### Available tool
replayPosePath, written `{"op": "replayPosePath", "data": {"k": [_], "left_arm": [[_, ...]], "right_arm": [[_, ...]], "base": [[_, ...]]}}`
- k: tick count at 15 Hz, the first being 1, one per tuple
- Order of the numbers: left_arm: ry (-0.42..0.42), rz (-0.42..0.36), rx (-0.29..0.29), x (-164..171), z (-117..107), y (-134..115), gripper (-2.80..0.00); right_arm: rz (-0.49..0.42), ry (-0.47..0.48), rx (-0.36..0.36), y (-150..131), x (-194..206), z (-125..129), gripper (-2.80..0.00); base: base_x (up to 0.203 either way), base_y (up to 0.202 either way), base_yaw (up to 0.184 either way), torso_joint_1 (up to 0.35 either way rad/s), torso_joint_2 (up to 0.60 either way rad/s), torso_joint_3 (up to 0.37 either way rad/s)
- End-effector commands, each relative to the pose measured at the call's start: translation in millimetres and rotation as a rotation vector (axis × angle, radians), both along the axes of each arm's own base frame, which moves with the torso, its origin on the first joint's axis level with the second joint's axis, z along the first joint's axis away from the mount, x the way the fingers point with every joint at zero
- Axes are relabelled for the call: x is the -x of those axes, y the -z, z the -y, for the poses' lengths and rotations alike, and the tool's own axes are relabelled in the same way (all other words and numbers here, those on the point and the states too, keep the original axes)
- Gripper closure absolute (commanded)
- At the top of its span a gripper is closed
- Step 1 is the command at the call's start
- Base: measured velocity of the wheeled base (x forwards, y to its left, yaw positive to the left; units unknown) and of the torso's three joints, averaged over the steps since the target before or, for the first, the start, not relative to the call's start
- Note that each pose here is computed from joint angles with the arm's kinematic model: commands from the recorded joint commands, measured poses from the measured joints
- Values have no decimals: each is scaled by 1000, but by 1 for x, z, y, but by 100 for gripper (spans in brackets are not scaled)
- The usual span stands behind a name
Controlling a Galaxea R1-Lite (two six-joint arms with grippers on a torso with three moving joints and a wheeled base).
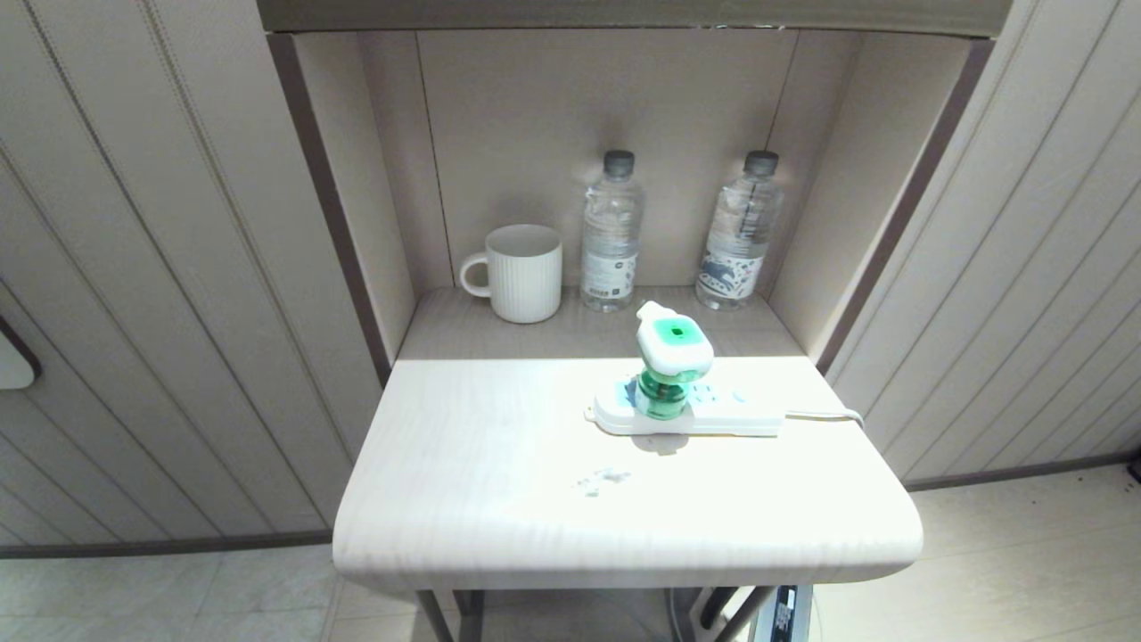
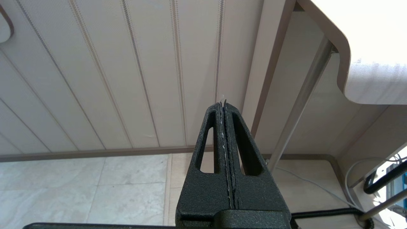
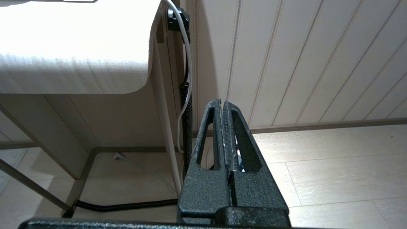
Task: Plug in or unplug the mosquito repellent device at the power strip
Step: Pick up the mosquito repellent liquid
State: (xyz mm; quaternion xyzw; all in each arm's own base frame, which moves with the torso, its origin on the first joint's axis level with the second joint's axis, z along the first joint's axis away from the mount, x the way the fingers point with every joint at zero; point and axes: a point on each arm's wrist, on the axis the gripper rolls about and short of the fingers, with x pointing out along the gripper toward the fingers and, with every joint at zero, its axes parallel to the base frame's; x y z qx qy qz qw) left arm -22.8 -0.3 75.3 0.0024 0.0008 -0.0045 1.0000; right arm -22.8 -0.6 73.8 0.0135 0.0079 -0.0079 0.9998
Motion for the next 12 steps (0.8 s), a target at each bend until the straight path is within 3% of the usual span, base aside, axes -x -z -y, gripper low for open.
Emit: {"op": "replayPosePath", "data": {"k": [1, 3, 5, 7, 12], "left_arm": [[0, -1, 0, 0, 0, 0, 0], [-1, -1, 0, 0, 0, 0, 0], [0, -1, 0, 0, 0, 0, 0], [0, -1, -1, 0, 0, 0, 0], [0, -1, 0, 0, 0, 0, 0]], "right_arm": [[2, -1, 5, -1, 0, 0, 0], [14, -13, 7, -5, 2, 0, 0], [54, -26, 6, -30, 6, 0, 0], [115, -36, -1, -87, 12, -1, 0], [125, -109, -44, -200, -23, -3, 0]], "base": [[0, 0, 0, 0, 0, 0], [0, 0, 0, 0, 0, 0], [0, 0, 0, 0, 0, 0], [0, 0, 0, 0, 0, 0], [0, 0, 0, 0, 0, 0]]}}
